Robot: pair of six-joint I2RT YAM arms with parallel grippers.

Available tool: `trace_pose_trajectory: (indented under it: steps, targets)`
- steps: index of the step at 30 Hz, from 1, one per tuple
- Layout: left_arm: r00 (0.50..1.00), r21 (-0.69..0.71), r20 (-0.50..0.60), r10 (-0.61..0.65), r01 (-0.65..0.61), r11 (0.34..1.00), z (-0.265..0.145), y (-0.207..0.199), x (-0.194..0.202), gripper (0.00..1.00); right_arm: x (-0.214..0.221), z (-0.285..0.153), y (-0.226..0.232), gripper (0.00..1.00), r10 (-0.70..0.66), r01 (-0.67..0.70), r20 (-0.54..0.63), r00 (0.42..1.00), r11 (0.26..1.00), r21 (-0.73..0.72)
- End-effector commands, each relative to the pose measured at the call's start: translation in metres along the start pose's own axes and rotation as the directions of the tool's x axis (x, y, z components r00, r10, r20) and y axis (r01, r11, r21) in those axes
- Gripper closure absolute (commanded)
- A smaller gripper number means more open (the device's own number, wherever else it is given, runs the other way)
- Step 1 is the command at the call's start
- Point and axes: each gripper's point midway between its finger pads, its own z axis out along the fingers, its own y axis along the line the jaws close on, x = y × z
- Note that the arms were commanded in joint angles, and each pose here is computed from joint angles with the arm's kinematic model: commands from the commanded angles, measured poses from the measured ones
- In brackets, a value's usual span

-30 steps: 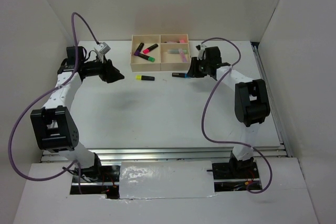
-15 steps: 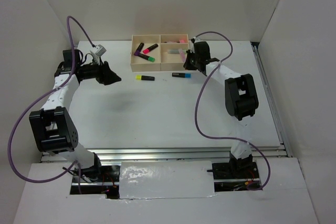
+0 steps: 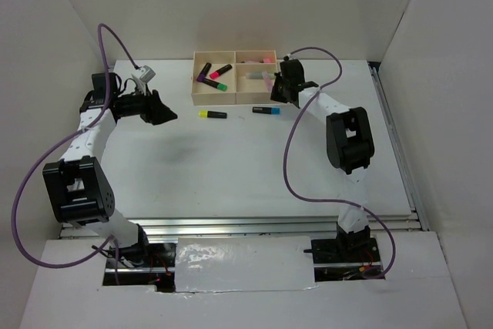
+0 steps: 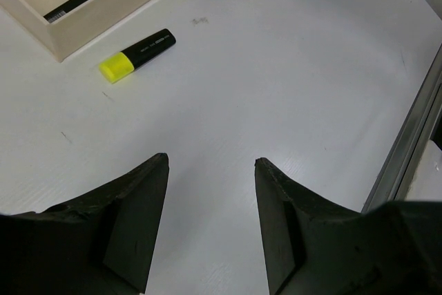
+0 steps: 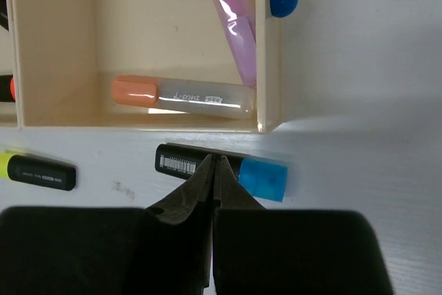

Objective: Sort the stationery into containers
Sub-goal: Move the pen to the center of the board.

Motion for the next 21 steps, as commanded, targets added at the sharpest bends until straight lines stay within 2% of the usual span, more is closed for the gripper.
trace_pose_trajectory:
  steps: [1, 6, 9, 12, 15, 19, 21]
  targets:
    - [1.0, 0.011, 0.014, -0.002, 0.002, 1.0, 0.0, 0.003, -0.004, 0.35, -0.004, -0.002, 0.006, 1.0, 0.075, -0.075, 0.005, 0.997, 0.997, 0.014]
    - [1.0, 0.009, 0.016, -0.015, 0.015, 1.0, 0.001, 0.008, -0.002, 0.35, 0.012, -0.004, 0.008, 1.0, 0.245, -0.246, -0.024, 0.969, 0.968, -0.056]
    - [1.0, 0.008, 0.016, -0.023, 0.022, 1.0, 0.001, 0.011, -0.001, 0.35, 0.019, -0.003, 0.006, 1.0, 0.298, -0.3, -0.043, 0.954, 0.952, -0.066]
    - [0.999, 0.004, 0.013, -0.029, 0.029, 1.0, -0.001, 0.013, 0.002, 0.35, 0.017, -0.003, 0.002, 1.0, 0.379, -0.379, -0.015, 0.925, 0.922, -0.079]
    - [0.999, 0.006, 0.009, -0.038, 0.038, 0.999, 0.0, 0.013, 0.006, 0.35, 0.012, -0.007, 0.001, 1.0, 0.474, -0.468, 0.013, 0.88, 0.873, -0.137]
    - [0.998, 0.02, -0.002, -0.055, 0.055, 0.998, 0.002, 0.012, 0.013, 0.35, 0.009, -0.012, 0.007, 1.0, 0.571, -0.566, -0.048, 0.82, 0.794, -0.223]
    - [0.998, 0.023, -0.007, -0.067, 0.068, 0.997, 0.002, 0.012, 0.015, 0.35, 0.007, -0.016, 0.015, 1.0, 0.584, -0.577, -0.072, 0.809, 0.762, -0.294]
